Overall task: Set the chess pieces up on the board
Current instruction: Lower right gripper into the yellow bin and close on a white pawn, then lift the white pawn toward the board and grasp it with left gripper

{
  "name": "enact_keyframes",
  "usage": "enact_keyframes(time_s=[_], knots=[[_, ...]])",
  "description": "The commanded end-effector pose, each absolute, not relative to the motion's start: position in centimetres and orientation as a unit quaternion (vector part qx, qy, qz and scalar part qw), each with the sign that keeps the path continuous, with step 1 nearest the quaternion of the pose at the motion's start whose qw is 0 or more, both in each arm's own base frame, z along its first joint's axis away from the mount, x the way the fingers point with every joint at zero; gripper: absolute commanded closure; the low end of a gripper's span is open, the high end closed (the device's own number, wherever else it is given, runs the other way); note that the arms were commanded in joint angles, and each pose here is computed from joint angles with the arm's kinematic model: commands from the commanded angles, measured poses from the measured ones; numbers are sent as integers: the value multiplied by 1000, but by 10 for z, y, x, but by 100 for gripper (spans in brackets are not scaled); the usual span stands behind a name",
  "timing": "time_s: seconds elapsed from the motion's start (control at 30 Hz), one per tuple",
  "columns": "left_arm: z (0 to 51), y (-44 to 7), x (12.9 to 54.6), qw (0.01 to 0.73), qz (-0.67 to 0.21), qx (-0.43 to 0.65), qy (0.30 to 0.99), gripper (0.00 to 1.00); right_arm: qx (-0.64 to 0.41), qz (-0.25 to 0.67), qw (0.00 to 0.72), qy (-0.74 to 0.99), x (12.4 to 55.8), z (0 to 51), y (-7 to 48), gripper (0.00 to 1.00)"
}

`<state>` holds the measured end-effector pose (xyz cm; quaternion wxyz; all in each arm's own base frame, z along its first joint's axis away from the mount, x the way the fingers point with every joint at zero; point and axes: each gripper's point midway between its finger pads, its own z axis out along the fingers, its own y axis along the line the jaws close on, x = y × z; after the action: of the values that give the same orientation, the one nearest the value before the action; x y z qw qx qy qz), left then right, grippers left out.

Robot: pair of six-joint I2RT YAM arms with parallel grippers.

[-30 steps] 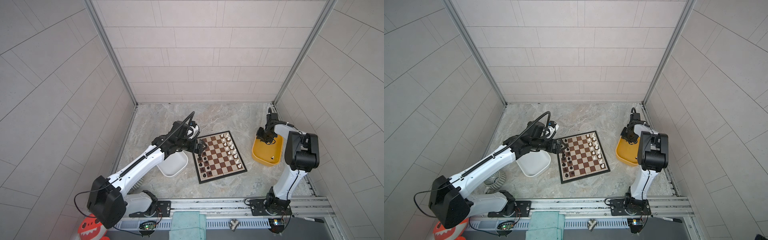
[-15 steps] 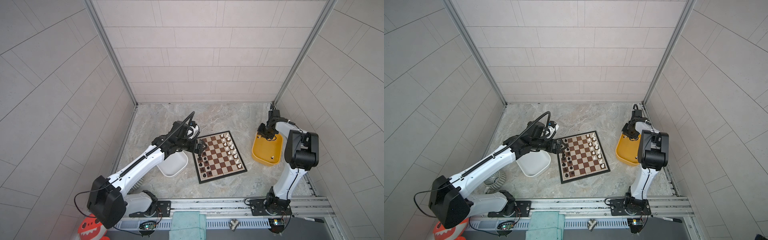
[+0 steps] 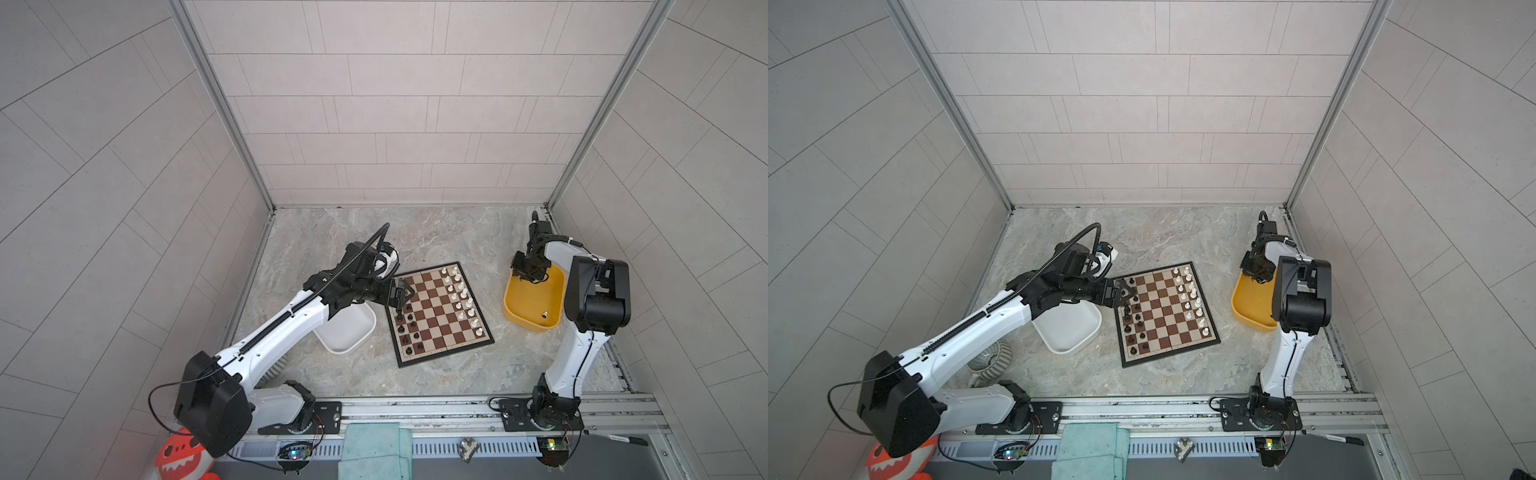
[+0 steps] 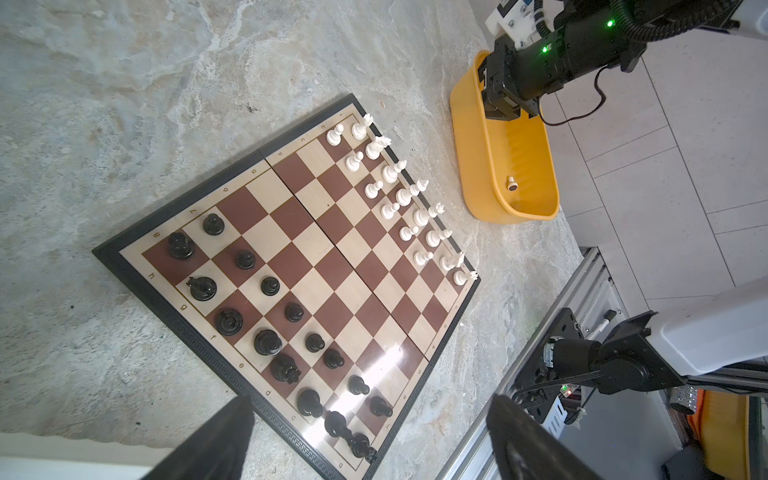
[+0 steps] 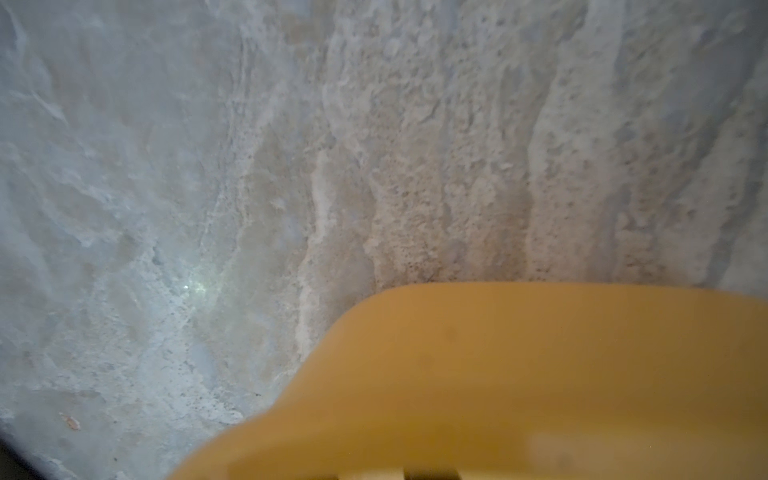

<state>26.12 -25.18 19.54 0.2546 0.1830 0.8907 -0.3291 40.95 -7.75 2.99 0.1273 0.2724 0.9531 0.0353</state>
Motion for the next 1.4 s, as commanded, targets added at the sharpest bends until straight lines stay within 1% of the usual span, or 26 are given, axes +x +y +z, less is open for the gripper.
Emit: enact_keyframes(time_s=[0.0, 0.4, 0.6, 0.63, 0.7, 0.8, 0.93, 1.0, 1.07, 1.1, 1.17, 1.23, 1.3, 1.37], knots=[[197, -252, 260, 259, -335, 184, 887, 6, 261, 7, 102, 960, 400, 23, -84, 76], [197, -253, 260, 258, -340, 180, 886, 4, 250, -2, 87, 964, 400, 15, -86, 81], [196, -252, 262, 260, -336, 178, 888, 4, 251, 6, 92, 964, 399, 18, -83, 87], [196, -252, 262, 260, -335, 176, 888, 4, 255, 14, 98, 962, 399, 22, -82, 89], [196, -253, 263, 256, -337, 171, 890, 4, 259, 25, 120, 958, 398, 36, -79, 89], [200, -256, 265, 244, -344, 155, 893, 3, 265, 26, 171, 949, 389, 73, -79, 91], [215, -262, 269, 232, -362, 139, 892, 4, 247, 42, 274, 929, 379, 137, -71, 92], [224, -267, 272, 222, -382, 129, 888, 4, 208, 63, 328, 919, 378, 167, -52, 90], [236, -274, 275, 210, -411, 121, 879, 6, 150, 55, 373, 914, 376, 195, -26, 88], [242, -278, 277, 206, -426, 118, 873, 7, 107, 70, 398, 909, 379, 207, -4, 88], [253, -283, 284, 201, -448, 110, 864, 8, 11, 129, 457, 880, 385, 229, 47, 89], [257, -282, 293, 202, -459, 96, 860, 10, -101, 174, 496, 845, 381, 245, 99, 91], [260, -278, 303, 204, -465, 80, 857, 11, -216, 183, 505, 815, 369, 248, 145, 92], [261, -270, 314, 212, -470, 60, 855, 13, -303, 195, 485, 797, 357, 240, 180, 92]])
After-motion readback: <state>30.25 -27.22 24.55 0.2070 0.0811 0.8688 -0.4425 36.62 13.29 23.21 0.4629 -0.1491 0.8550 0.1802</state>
